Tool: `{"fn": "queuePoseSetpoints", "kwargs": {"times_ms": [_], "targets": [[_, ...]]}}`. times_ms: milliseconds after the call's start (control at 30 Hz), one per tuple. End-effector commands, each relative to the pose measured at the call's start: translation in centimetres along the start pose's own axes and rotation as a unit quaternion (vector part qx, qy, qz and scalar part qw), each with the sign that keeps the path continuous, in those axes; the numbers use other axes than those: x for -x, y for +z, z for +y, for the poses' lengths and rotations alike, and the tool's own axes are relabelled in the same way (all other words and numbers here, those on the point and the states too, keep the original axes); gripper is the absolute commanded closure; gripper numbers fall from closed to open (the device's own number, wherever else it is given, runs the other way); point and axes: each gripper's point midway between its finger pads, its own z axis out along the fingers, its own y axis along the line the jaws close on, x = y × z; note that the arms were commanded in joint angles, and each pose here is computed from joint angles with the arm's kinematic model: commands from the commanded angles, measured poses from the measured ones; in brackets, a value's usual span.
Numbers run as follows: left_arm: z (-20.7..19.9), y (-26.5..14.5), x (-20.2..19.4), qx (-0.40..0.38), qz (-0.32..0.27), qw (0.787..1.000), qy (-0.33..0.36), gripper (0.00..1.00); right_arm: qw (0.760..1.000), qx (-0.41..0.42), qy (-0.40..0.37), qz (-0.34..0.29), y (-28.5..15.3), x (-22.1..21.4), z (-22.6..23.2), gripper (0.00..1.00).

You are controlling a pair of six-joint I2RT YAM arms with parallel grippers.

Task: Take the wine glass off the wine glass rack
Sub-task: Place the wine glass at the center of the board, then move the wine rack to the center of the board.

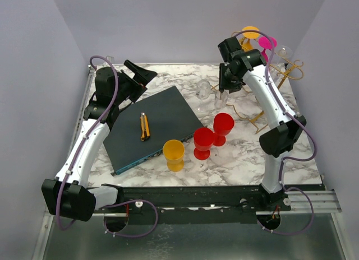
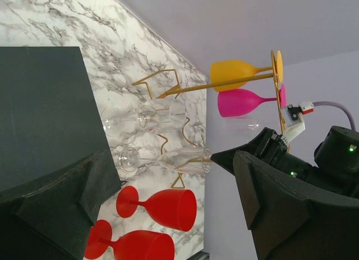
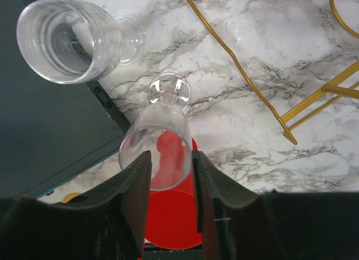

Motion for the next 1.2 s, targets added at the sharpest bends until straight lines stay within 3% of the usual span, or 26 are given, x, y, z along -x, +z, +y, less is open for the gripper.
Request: {"fn": "queuePoseSetpoints", "kwargs": {"times_ms": [0, 367, 600, 900, 1167], "targets": [[-1.7, -0.9, 0.6, -0.02, -0.003, 1.0, 0.017, 0.01, 1.0, 0.003, 0.014, -0.005, -1.8, 0.3, -0.5, 0.57], [-2.0, -0.5, 0.4, -0.026, 0.011, 0.999, 0.016, 0.01, 0.995, 0.038, 0.044, -0.079, -8.5, 2.0, -1.2, 0.38], [-4.8, 0.5, -0.8, -0.048, 0.023, 0.998, 0.033, 0.01, 0.968, 0.077, 0.09, -0.22, -15.5, 6.2, -2.5, 0.15], [-8.3, 2.0, -3.6, -0.075, 0.049, 0.994, 0.056, 0.01, 0.917, 0.086, 0.199, -0.334, -20.2, 12.5, -13.7, 0.1], [-11.3, 4.6, -5.3, -0.105, 0.077, 0.989, 0.065, 0.01, 0.893, 0.048, 0.267, -0.358, -19.1, 13.3, -21.5, 0.09]]}}
